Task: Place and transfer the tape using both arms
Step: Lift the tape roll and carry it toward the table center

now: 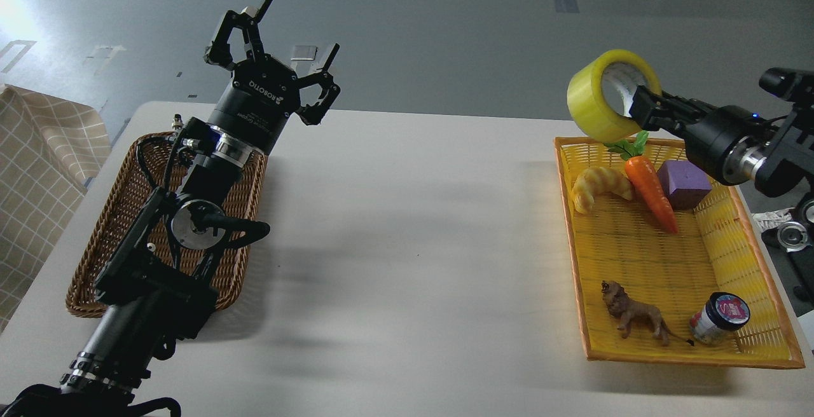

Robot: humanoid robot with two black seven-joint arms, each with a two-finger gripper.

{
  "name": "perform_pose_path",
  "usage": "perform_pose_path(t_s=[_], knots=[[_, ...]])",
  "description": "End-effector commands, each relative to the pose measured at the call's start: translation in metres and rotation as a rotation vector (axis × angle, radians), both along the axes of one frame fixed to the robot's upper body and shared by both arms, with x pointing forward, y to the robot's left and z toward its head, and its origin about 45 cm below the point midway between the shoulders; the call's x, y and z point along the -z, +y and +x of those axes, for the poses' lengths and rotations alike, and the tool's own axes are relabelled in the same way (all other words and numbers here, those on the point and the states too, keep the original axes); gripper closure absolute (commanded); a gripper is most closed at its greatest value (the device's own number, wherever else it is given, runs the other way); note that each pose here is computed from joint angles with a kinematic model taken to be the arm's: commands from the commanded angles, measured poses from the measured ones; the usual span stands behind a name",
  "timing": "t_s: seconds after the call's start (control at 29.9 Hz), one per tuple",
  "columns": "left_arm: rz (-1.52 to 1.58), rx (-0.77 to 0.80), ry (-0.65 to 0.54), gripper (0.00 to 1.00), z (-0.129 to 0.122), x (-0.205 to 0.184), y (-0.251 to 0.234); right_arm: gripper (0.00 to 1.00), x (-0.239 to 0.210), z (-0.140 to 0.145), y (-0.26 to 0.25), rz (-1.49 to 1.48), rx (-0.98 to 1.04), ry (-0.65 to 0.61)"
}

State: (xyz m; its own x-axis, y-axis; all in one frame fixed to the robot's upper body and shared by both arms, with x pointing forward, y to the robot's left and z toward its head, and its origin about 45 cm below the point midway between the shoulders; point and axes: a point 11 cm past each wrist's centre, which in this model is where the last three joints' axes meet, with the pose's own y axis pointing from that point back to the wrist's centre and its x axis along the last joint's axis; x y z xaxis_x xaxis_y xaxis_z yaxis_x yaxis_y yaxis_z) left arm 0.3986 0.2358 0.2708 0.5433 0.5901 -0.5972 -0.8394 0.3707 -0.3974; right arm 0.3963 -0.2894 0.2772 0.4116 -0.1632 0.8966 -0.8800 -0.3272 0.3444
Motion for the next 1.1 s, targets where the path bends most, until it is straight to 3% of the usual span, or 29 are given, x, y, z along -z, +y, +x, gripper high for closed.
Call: perform_pose_path(t_s=[0.0, 0.5, 0.84, 1.07], knots=[[0.002, -0.002, -0.002, 0.01, -0.001, 0.000, 0.001, 0.97, 0.004, 0.011, 0.044, 0.014, -0.067, 0.014], [0.005, -0.011, -0.004, 0.01, -0.001, -0.001, 0.006, 0.97, 0.060, 0.006, 0.178, -0.008, -0.283, 0.168], [0.001, -0.016, -0.004, 0.01, -0.001, -0.001, 0.008, 0.97, 0.105, -0.018, 0.211, -0.145, -0.374, 0.246], [0.000, -0.023, -0.006, 0.01, -0.001, -0.002, 0.011, 0.97, 0.111, -0.018, 0.222, -0.169, -0.381, 0.258]])
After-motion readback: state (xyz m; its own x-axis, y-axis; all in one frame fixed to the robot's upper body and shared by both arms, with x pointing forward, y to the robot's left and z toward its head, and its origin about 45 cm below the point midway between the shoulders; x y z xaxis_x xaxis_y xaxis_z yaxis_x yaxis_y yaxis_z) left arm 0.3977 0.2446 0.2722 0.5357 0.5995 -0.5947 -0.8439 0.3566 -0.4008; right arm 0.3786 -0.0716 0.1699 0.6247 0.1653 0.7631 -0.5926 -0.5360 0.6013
